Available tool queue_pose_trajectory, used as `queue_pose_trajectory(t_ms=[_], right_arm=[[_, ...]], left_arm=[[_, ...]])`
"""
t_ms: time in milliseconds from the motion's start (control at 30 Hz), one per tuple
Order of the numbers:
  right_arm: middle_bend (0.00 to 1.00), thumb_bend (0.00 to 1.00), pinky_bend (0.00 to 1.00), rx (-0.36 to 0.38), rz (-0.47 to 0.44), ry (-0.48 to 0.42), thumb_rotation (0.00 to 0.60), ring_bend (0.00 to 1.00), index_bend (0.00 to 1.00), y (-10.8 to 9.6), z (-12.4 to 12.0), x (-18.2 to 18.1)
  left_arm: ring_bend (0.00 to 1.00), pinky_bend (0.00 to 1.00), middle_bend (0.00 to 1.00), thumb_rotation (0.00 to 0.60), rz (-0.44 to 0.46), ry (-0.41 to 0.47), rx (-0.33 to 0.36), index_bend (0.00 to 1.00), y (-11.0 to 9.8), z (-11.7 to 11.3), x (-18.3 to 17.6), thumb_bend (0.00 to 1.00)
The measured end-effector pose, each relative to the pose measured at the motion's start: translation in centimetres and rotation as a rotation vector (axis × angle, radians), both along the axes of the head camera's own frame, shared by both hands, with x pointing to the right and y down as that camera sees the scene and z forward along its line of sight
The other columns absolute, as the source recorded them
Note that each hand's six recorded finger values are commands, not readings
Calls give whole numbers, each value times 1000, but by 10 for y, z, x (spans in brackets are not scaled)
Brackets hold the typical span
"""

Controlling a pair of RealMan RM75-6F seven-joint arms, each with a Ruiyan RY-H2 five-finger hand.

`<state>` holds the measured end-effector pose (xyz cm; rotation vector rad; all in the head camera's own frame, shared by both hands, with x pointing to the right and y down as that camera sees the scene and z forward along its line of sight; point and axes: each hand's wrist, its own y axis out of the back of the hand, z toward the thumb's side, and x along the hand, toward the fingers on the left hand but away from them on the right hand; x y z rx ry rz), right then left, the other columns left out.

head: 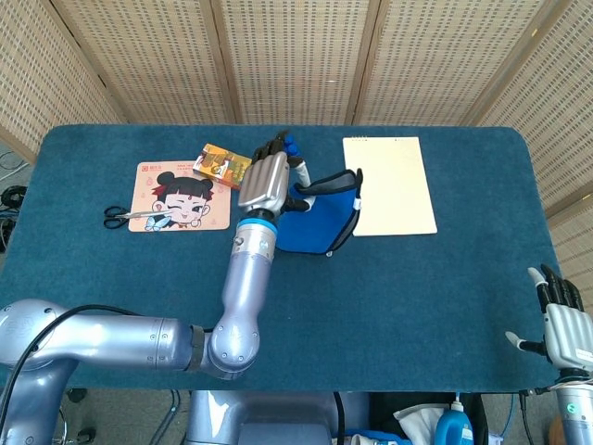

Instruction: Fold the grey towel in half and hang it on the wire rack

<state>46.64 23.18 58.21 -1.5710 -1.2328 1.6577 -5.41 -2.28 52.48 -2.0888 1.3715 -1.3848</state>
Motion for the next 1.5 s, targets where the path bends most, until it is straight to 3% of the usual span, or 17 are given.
queue_pose_trajectory(t_ms=[133, 300, 800, 1233, 1500], right_arm=[[0, 0, 0, -3, 0, 0, 600, 0, 0, 0, 1, 0], [0, 0, 0, -6, 0, 1, 600, 0, 0, 0, 2, 0], [0, 0, 0, -20, 11, 10, 600, 0, 0, 1, 6, 4], [0, 0, 0, -26, 15, 23, 600, 0, 0, 2, 8, 5], [0, 0, 0, -31, 32, 36, 600, 0, 0, 2, 9, 10]], left_arm=[[0, 0, 0, 600, -52, -58, -44, 901, -3, 4, -5, 751], [0, 0, 0, 600, -113, -65, -86, 901, -7, 14, -9, 750], [0, 0, 0, 600, -250, 49, -90, 905, -26, 37, -20, 754], [0, 0, 0, 600, -317, 42, -156, 901, -34, 87, -32, 741], [0, 0, 0, 600, -330, 43, -163, 901, -39, 112, -30, 721]])
